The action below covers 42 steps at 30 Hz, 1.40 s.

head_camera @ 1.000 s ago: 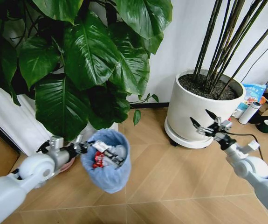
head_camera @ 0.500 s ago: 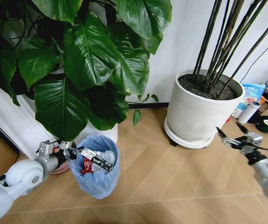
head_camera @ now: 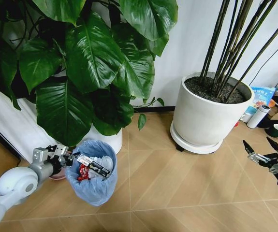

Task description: Pick up the trash bin and place the garbage on the floor into it.

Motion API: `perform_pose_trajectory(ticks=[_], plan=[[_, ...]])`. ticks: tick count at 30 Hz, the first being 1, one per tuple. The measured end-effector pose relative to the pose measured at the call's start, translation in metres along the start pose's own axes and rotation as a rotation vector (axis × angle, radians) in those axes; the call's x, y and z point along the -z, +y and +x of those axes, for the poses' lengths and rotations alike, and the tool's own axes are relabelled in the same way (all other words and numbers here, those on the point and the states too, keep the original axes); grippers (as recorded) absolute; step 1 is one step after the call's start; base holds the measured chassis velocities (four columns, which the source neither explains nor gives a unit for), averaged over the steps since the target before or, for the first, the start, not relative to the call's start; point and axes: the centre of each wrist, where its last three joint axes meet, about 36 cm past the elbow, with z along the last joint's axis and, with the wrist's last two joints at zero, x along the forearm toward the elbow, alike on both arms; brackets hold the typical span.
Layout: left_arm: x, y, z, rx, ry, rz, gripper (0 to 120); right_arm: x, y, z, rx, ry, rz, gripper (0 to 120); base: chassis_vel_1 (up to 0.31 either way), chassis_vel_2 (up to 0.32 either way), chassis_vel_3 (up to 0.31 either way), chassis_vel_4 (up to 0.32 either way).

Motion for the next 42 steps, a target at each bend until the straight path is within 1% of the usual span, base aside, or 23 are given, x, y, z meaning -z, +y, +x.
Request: perform_pose_trajectory(ticks=[5, 8, 13, 20, 22, 23, 26, 29, 30, 32, 42], plan=[[-0.008, 0.001, 0.007, 0.018, 0.010, 0.004, 0, 0.002, 0.000, 0.002, -0.018, -0.001, -0.001, 100, 0.000, 0.000, 0.000, 0.000], [-0.020, 0.001, 0.013, 0.032, 0.021, 0.017, 0, 0.002, 0.002, 0.006, -0.038, -0.002, -0.010, 100, 0.000, 0.000, 0.000, 0.000], [-0.026, 0.000, 0.017, 0.043, 0.015, 0.034, 0, 0.001, 0.008, 0.009, -0.046, -0.010, -0.028, 100, 0.000, 0.000, 0.000, 0.000], [-0.035, 0.003, 0.025, 0.066, -0.030, 0.083, 0, -0.002, 0.023, 0.022, -0.069, -0.018, -0.055, 100, 0.000, 0.000, 0.000, 0.000], [-0.035, 0.003, 0.026, 0.068, -0.035, 0.086, 0, -0.002, 0.024, 0.023, -0.070, -0.018, -0.055, 100, 0.000, 0.000, 0.000, 0.000], [-0.035, 0.006, 0.029, 0.079, -0.054, 0.099, 0, -0.003, 0.026, 0.029, -0.074, -0.018, -0.055, 100, 0.000, 0.000, 0.000, 0.000], [-0.038, 0.009, 0.033, 0.095, -0.070, 0.112, 0, -0.004, 0.028, 0.035, -0.077, -0.012, -0.051, 100, 0.000, 0.000, 0.000, 0.000], [-0.044, 0.009, 0.040, 0.111, -0.079, 0.121, 0, -0.003, 0.028, 0.037, -0.083, -0.017, -0.043, 100, 0.000, 0.000, 0.000, 0.000], [-0.044, 0.009, 0.040, 0.111, -0.079, 0.121, 0, -0.003, 0.028, 0.037, -0.083, -0.017, -0.043, 100, 0.000, 0.000, 0.000, 0.000], [-0.052, 0.010, 0.046, 0.124, -0.074, 0.120, 0, -0.001, 0.029, 0.037, -0.079, -0.017, -0.037, 100, 0.000, 0.000, 0.000, 0.000], [-0.066, 0.013, 0.055, 0.149, -0.047, 0.110, 0, -0.002, 0.032, 0.037, -0.066, -0.015, -0.029, 100, 0.000, 0.000, 0.000, 0.000]])
